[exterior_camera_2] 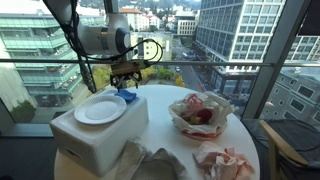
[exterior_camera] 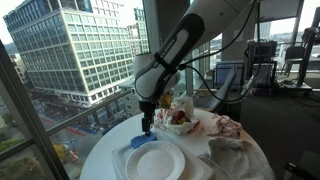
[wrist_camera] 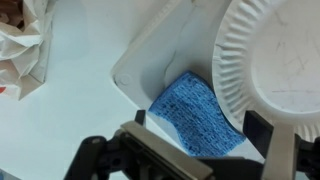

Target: Clean the plate with the blue sponge

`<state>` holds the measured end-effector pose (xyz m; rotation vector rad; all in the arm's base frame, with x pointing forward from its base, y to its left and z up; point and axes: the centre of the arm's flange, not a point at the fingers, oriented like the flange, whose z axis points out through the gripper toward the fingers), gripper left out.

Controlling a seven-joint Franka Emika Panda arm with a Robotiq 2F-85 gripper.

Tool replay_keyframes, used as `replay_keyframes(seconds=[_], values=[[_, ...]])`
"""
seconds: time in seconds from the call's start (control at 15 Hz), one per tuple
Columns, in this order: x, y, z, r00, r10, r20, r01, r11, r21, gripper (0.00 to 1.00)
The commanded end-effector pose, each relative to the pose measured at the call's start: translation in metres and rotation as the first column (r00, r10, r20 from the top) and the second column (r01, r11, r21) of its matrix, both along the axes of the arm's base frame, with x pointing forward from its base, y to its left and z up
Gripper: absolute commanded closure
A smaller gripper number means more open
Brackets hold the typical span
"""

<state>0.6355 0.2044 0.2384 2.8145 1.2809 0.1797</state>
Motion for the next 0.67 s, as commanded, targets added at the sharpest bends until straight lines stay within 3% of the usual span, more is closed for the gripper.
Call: replay_keyframes(seconds=[0.0, 0.27, 0.6], values=[[0.0, -0.007, -0.014, 0.981, 0.195, 0.002, -0.194, 0.98, -0.042, 0.0], [-0.004, 0.003, -0.026, 0.92, 0.389, -0.049, -0.392, 0.918, -0.067, 0.0], [-0.004, 0.004, -0.02, 0.796, 0.596, -0.107, -0.606, 0.786, -0.123, 0.0]])
